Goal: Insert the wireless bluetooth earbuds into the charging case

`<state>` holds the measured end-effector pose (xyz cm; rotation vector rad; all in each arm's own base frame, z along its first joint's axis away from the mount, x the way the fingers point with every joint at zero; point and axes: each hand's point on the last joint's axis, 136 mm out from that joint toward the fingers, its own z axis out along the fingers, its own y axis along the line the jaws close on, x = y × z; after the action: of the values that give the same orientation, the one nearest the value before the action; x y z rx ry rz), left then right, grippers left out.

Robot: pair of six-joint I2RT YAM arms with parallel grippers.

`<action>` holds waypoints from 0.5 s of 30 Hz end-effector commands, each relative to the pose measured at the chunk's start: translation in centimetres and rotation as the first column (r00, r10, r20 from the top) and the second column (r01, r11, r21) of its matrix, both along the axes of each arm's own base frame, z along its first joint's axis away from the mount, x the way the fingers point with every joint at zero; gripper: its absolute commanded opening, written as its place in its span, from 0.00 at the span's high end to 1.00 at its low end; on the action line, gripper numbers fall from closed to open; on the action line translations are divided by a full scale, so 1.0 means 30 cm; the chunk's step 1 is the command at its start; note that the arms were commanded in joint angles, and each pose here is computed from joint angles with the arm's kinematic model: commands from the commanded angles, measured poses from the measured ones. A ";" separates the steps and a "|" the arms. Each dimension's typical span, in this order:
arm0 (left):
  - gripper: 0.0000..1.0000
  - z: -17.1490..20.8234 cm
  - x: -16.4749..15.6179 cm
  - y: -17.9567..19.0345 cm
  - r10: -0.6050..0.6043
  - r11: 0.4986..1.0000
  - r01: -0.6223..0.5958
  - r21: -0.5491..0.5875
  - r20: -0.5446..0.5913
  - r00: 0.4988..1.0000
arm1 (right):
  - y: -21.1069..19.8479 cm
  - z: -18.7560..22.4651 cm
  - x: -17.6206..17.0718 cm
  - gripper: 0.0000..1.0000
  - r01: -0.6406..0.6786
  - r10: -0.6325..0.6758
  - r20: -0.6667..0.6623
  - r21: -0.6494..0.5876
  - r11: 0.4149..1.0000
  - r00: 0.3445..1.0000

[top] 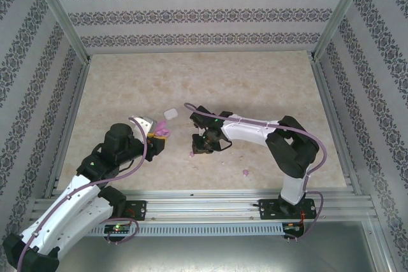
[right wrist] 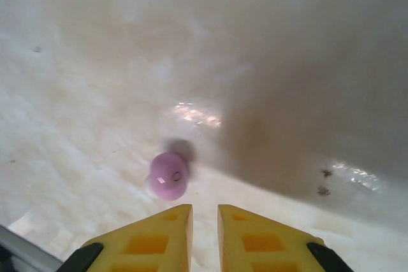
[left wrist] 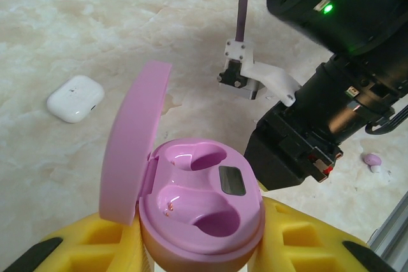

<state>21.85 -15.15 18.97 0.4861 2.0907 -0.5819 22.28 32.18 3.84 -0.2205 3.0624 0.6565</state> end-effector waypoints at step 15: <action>0.96 0.014 -0.003 -0.005 -0.021 1.000 0.021 -0.011 0.025 0.999 | 0.068 -0.018 0.001 0.71 0.018 -0.017 -0.038 0.038 0.999 0.999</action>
<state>21.81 -15.28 18.96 0.4908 2.0909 -0.5897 22.37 33.28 3.28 -0.1853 3.0742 0.7027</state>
